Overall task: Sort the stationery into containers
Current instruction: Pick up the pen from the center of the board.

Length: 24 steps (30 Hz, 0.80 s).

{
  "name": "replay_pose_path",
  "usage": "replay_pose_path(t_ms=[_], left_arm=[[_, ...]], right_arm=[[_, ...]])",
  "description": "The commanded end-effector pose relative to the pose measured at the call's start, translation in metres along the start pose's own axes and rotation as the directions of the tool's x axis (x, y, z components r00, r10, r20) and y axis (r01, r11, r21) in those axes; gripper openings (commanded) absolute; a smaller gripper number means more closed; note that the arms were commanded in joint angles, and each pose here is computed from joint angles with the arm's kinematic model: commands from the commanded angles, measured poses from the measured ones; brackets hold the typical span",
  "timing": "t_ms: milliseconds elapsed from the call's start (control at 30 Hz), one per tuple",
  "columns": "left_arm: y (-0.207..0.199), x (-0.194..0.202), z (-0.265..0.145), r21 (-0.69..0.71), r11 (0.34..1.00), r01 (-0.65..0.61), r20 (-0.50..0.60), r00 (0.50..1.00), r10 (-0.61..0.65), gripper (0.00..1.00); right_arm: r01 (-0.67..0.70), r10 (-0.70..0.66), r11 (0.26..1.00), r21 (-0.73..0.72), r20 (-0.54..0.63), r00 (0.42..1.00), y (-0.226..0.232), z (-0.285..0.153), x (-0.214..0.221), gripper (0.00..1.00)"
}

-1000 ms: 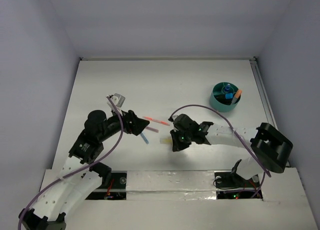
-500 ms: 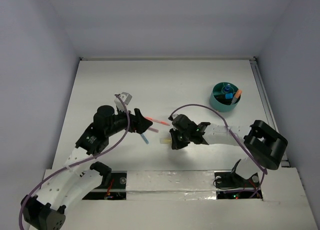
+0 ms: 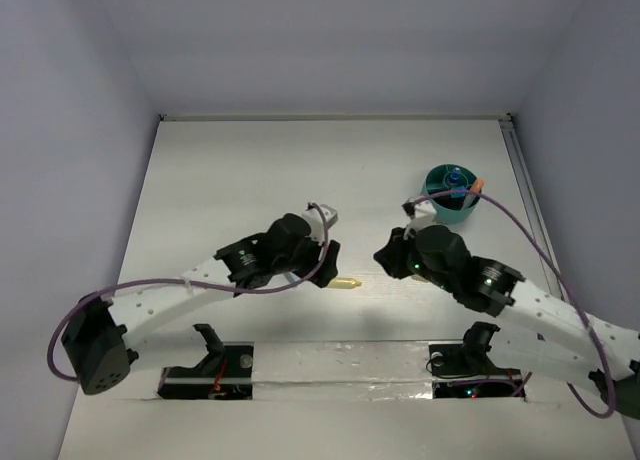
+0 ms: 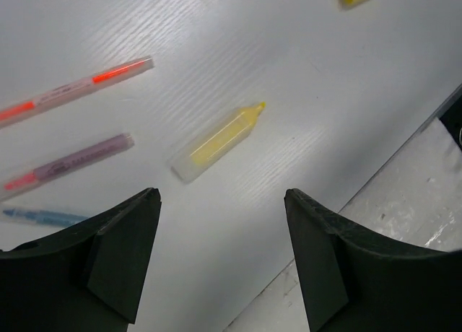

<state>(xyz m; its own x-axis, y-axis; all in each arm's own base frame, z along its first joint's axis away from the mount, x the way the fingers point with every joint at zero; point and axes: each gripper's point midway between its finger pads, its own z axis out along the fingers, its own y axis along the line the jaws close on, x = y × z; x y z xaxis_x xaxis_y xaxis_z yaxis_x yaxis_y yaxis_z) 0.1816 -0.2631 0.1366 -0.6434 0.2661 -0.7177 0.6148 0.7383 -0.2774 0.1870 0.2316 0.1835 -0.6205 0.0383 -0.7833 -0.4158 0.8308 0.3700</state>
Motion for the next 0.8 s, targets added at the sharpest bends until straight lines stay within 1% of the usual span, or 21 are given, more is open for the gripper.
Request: replay_pose_path(t_ms=[0,33,67,100,200,233,367,433,467,533,767], left_arm=[[-0.019,-0.012,0.008,-0.015,0.977,-0.214,0.003,0.977,0.214,0.66],[-0.026,-0.007,0.012,-0.016,0.962,-0.272,-0.008,0.962,0.271,0.67],[-0.027,-0.001,0.017,-0.016,0.953,-0.304,-0.034,0.952,0.303,0.67],[-0.027,0.01,0.027,-0.011,0.937,-0.35,-0.082,0.934,0.348,0.67],[-0.028,0.021,0.042,0.006,0.917,-0.399,-0.147,0.906,0.396,0.7],[-0.028,0.021,0.046,0.005,0.914,-0.405,-0.147,0.904,0.402,0.72],[-0.027,0.032,0.061,0.021,0.908,-0.418,-0.197,0.889,0.413,0.77],[-0.021,0.041,0.071,0.017,0.892,-0.452,-0.245,0.863,0.442,0.78],[-0.019,0.043,0.074,0.014,0.889,-0.458,-0.258,0.857,0.446,0.78],[-0.015,0.049,0.084,0.004,0.883,-0.47,-0.287,0.845,0.451,0.78],[-0.006,0.054,0.101,-0.037,0.87,-0.492,-0.339,0.825,0.452,0.75]], right_arm=[[-0.077,0.051,0.991,0.107,0.234,0.971,-0.029,-0.034,-0.041,0.21],[-0.094,0.06,0.989,0.111,0.276,0.959,-0.033,-0.041,-0.047,0.21],[-0.113,0.077,0.989,0.097,0.315,0.946,-0.033,-0.048,-0.054,0.21],[-0.13,0.095,0.989,0.076,0.362,0.928,-0.035,-0.059,-0.06,0.22],[-0.145,0.114,0.988,0.047,0.406,0.907,-0.037,-0.072,-0.064,0.24],[-0.15,0.122,0.988,0.032,0.422,0.898,-0.038,-0.079,-0.066,0.26],[-0.153,0.127,0.988,0.027,0.421,0.898,-0.043,-0.088,-0.061,0.28],[-0.151,0.132,0.988,0.013,0.423,0.897,-0.044,-0.091,-0.057,0.28],[-0.152,0.143,0.988,-0.016,0.439,0.887,-0.042,-0.096,-0.059,0.28],[-0.141,0.154,0.988,-0.063,0.441,0.884,-0.037,-0.099,-0.056,0.28],[-0.119,0.136,0.991,-0.069,0.399,0.907,-0.035,-0.091,-0.044,0.28]])
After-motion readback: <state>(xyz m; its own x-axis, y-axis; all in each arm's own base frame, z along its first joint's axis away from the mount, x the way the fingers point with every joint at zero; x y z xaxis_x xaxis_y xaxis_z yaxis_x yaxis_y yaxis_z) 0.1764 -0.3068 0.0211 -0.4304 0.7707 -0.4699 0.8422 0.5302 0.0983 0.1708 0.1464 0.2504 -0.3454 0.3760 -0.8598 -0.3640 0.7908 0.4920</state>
